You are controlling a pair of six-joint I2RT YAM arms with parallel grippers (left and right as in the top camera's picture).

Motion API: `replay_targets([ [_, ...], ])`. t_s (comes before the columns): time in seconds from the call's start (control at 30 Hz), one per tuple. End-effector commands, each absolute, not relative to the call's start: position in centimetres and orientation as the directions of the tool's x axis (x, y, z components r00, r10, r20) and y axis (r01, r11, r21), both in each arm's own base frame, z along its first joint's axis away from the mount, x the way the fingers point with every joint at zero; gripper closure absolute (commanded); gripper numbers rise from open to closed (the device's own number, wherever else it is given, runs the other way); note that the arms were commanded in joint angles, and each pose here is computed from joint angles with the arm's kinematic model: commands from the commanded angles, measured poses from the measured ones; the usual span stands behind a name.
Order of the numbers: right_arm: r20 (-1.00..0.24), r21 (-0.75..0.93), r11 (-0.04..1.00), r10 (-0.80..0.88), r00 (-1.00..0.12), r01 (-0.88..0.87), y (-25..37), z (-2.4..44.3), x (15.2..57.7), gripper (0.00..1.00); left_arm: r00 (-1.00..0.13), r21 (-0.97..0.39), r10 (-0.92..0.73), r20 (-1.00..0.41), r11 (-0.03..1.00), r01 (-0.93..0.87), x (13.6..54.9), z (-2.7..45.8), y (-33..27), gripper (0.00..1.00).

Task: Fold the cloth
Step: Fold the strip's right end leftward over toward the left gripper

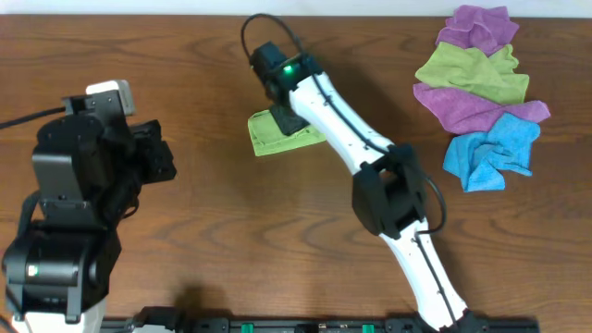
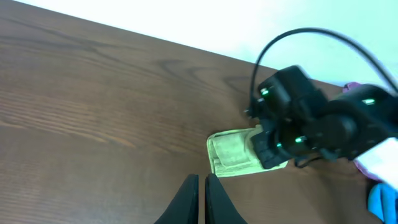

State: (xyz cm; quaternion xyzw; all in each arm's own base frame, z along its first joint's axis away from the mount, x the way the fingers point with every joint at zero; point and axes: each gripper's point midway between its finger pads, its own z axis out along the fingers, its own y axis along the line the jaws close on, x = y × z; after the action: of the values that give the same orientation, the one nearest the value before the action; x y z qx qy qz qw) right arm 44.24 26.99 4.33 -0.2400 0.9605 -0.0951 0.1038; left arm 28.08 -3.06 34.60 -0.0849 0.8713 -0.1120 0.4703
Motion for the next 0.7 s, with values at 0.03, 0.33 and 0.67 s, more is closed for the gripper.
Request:
replay_targets([
  [0.03,-0.182,-0.237,0.852,-0.511,-0.84,-0.467,29.2,4.9,43.5,0.99,-0.529,-0.256,-0.237,-0.815,0.966,-0.039,27.9,35.2,-2.8,0.93],
  [0.33,-0.191,-0.232,0.828,-0.554,-0.811,-0.511,31.7,5.0,42.0,0.98,-0.51,-0.26,-0.239,-0.826,0.965,-0.031,27.9,35.8,-2.8,0.91],
  [0.67,-0.218,-0.227,0.809,-0.585,-0.781,-0.543,34.0,5.1,41.0,0.99,-0.486,-0.263,-0.24,-0.84,0.964,-0.022,27.5,36.5,-2.8,0.88],
])
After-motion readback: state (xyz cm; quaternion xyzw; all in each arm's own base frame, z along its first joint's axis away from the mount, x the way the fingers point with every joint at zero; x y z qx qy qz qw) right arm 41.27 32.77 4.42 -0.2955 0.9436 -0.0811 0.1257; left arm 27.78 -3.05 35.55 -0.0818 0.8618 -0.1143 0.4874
